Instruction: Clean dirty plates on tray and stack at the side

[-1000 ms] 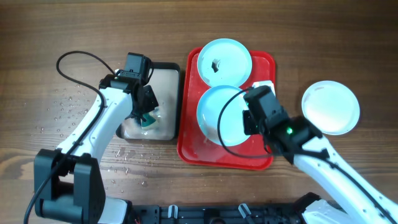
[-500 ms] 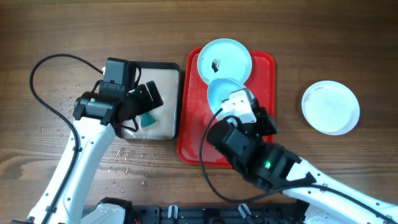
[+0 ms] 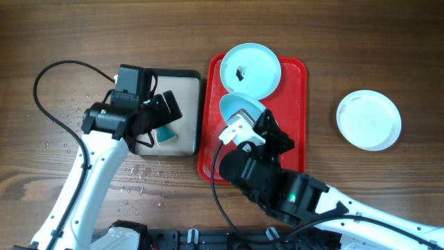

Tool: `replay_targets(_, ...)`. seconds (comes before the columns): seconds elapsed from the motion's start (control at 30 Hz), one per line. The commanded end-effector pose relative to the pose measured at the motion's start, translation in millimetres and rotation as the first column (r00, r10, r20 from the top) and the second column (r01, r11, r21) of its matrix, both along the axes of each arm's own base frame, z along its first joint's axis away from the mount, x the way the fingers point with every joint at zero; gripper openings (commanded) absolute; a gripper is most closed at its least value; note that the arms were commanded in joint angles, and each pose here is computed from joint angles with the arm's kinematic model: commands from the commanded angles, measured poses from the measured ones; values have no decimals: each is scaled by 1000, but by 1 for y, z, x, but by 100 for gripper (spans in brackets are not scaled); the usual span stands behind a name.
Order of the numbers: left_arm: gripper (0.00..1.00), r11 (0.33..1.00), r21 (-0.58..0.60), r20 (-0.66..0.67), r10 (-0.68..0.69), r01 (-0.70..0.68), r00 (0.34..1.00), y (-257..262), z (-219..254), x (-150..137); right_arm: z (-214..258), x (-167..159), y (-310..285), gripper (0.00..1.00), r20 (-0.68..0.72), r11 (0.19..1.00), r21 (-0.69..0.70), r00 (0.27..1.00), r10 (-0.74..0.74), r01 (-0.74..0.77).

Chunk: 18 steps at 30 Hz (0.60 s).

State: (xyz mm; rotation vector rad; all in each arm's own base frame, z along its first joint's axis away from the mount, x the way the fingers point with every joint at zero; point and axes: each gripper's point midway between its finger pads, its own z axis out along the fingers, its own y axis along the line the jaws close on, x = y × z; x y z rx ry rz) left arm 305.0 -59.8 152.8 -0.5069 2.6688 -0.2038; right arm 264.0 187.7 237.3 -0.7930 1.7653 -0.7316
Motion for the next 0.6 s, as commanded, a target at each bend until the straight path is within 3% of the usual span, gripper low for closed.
replay_targets(0.0, 100, 1000, -12, 5, -10, 10, 1000, -1, 2, 0, 1, -2, 12, 4, -34, 997, -29, 997, 75, -76)
replay_targets(0.57, 100, 1000, -12, 5, -10, 10, 1000, -1, 2, 0, 1, -1, 11, 4, -29, 997, -31, 997, 68, -69)
